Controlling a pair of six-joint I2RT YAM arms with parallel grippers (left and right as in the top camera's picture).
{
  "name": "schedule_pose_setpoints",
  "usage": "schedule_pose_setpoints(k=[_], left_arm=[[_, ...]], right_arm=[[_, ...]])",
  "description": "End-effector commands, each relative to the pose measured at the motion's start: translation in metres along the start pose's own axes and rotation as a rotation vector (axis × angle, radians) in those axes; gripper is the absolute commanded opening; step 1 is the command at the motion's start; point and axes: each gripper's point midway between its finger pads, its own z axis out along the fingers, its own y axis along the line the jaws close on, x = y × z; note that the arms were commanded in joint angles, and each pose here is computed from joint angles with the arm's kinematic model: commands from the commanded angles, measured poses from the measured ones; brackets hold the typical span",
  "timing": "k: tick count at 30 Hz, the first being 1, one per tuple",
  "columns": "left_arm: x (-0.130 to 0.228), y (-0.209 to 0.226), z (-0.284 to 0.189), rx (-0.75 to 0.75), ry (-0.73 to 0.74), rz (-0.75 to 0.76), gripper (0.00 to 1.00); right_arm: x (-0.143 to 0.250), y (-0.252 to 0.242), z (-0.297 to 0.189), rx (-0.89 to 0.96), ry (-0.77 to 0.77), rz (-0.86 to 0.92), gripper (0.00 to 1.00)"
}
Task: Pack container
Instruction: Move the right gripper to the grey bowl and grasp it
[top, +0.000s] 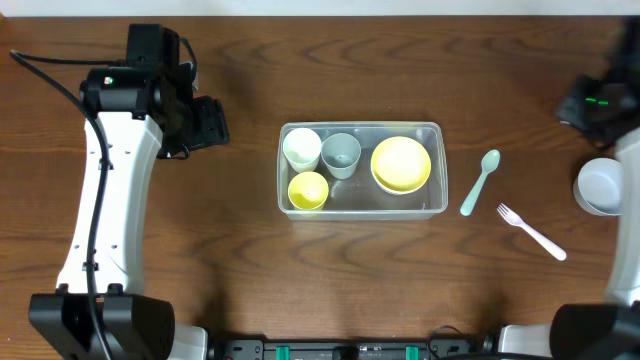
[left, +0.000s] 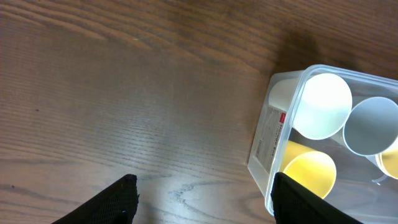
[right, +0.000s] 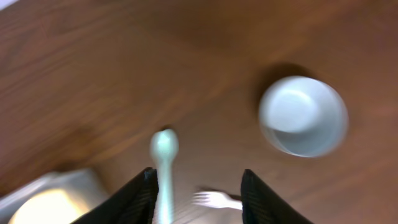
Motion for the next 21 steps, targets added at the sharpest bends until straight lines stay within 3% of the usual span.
schedule_pose_setpoints(k=[1, 9, 21], left_arm=[[0.000, 0.002, -0.003, -0.008, -0.007, -0.011, 0.69], [0.001, 0.002, -0.003, -0.007, -0.006, -0.011, 0.69], [0.002, 0.003, -0.003, -0.009, 0.001, -0.012, 0.69]], right_arm=[[0.007, -0.051, 0.035, 0.096, 0.082, 0.145, 0.47], [0.045, -0.110, 0.123, 0.176, 0.288, 0.258, 0.48], [0.102, -0.106, 0.215, 0.141, 0.534, 0.232, 0.47]])
